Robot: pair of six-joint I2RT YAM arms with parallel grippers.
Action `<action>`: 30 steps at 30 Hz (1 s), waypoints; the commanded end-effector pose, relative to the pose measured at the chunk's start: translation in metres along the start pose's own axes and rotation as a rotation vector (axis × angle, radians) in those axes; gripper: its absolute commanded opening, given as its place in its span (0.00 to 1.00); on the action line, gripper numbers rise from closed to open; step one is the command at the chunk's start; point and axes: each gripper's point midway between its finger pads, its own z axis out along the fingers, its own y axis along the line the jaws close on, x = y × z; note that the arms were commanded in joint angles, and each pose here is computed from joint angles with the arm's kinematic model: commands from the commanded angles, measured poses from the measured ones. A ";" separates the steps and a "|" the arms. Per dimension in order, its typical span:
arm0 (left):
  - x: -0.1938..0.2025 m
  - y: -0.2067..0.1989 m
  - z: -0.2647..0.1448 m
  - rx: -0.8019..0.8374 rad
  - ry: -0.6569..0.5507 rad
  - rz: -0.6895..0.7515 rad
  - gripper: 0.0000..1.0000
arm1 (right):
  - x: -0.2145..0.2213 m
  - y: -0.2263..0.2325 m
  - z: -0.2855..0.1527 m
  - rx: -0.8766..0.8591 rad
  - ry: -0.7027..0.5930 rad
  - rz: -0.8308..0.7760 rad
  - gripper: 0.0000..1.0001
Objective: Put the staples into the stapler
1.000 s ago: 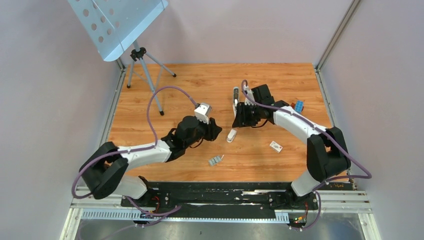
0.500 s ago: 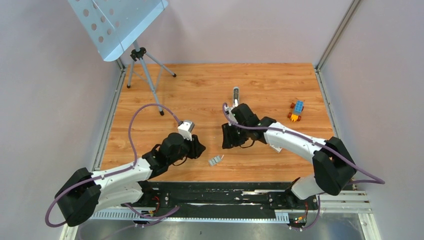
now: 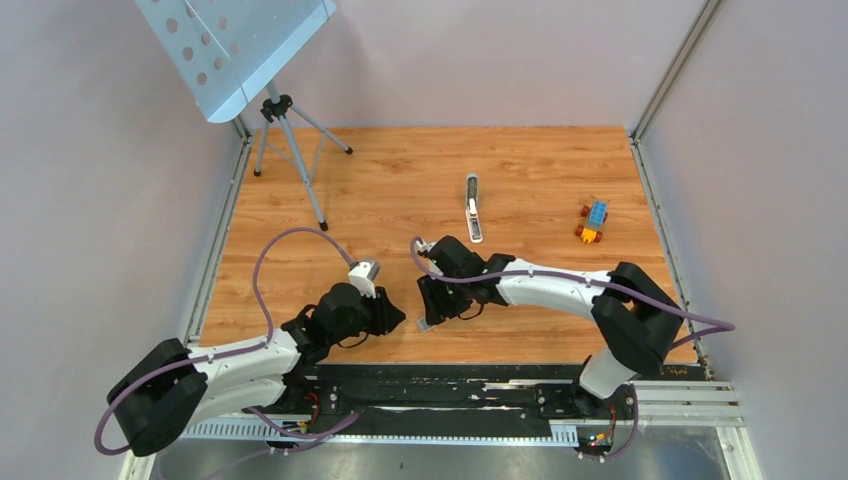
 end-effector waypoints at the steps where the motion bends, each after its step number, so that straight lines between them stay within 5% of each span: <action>1: 0.002 -0.008 0.001 0.052 -0.012 -0.048 0.26 | -0.006 0.006 0.008 0.028 -0.007 -0.009 0.47; 30: 0.026 -0.025 0.020 0.151 0.039 -0.158 0.18 | 0.003 0.018 0.026 0.003 0.024 -0.006 0.47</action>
